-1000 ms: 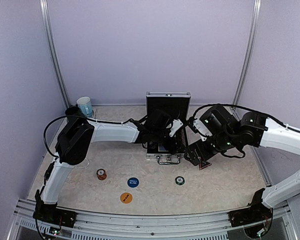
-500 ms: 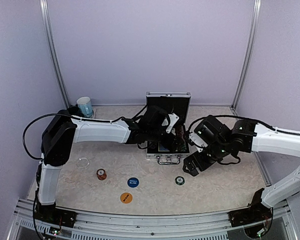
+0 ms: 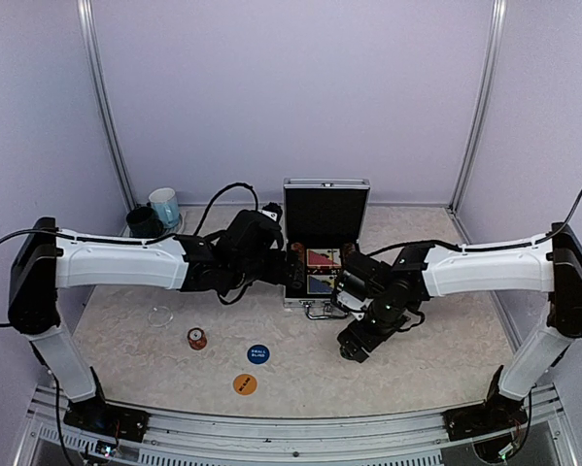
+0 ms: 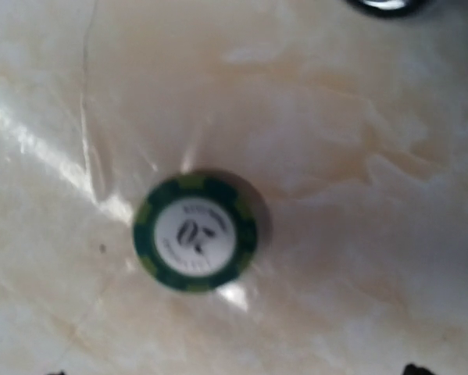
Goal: Pack up texas hold em set
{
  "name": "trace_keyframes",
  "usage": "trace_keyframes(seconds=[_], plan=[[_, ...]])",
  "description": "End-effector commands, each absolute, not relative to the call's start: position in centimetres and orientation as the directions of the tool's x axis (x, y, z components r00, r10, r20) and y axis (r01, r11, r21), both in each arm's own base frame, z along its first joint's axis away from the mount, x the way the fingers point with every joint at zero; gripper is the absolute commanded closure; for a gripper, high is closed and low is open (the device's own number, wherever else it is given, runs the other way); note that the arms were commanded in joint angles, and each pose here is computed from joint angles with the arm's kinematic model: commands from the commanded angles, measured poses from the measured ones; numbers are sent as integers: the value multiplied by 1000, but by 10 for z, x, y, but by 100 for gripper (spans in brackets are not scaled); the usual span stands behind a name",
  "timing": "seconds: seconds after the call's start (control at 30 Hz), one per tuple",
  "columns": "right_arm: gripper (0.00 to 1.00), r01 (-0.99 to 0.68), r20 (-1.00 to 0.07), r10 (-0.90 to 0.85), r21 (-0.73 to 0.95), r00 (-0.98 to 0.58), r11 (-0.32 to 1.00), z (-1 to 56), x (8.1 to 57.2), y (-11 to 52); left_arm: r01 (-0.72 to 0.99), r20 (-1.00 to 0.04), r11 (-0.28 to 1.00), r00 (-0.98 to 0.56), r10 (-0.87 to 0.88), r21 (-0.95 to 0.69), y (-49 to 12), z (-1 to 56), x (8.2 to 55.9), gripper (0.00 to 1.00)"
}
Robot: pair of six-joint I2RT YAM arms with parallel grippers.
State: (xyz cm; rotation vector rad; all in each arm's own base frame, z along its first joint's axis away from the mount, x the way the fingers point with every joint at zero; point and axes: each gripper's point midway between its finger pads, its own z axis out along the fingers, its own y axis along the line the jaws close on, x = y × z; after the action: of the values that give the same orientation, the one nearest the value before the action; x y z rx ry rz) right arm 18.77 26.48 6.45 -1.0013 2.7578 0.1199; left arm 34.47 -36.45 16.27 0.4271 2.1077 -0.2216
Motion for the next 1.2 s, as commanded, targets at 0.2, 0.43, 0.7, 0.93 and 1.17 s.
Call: trace_keyframes(seconds=[0.2,0.43,0.7,0.93,1.17], plan=[[14,-710,-128,-706,-19,-696,704,49,184,286,189,-866,980,-498,48,-55,-288,178,319,1],[20,-725,-91,-723,-8,-685,688,36,182,291,165,-870,984,-494,18,-73,-263,178,304,1],[22,-736,-62,-736,-15,-675,677,27,183,293,154,-877,983,-480,-15,-101,-253,183,299,1],[27,-744,-38,-744,-22,-667,668,17,182,291,156,-881,980,-472,-38,-126,-252,185,297,1],[29,-749,-15,-749,-10,-662,662,10,179,288,155,-875,979,-483,-41,-131,-252,178,296,1]])
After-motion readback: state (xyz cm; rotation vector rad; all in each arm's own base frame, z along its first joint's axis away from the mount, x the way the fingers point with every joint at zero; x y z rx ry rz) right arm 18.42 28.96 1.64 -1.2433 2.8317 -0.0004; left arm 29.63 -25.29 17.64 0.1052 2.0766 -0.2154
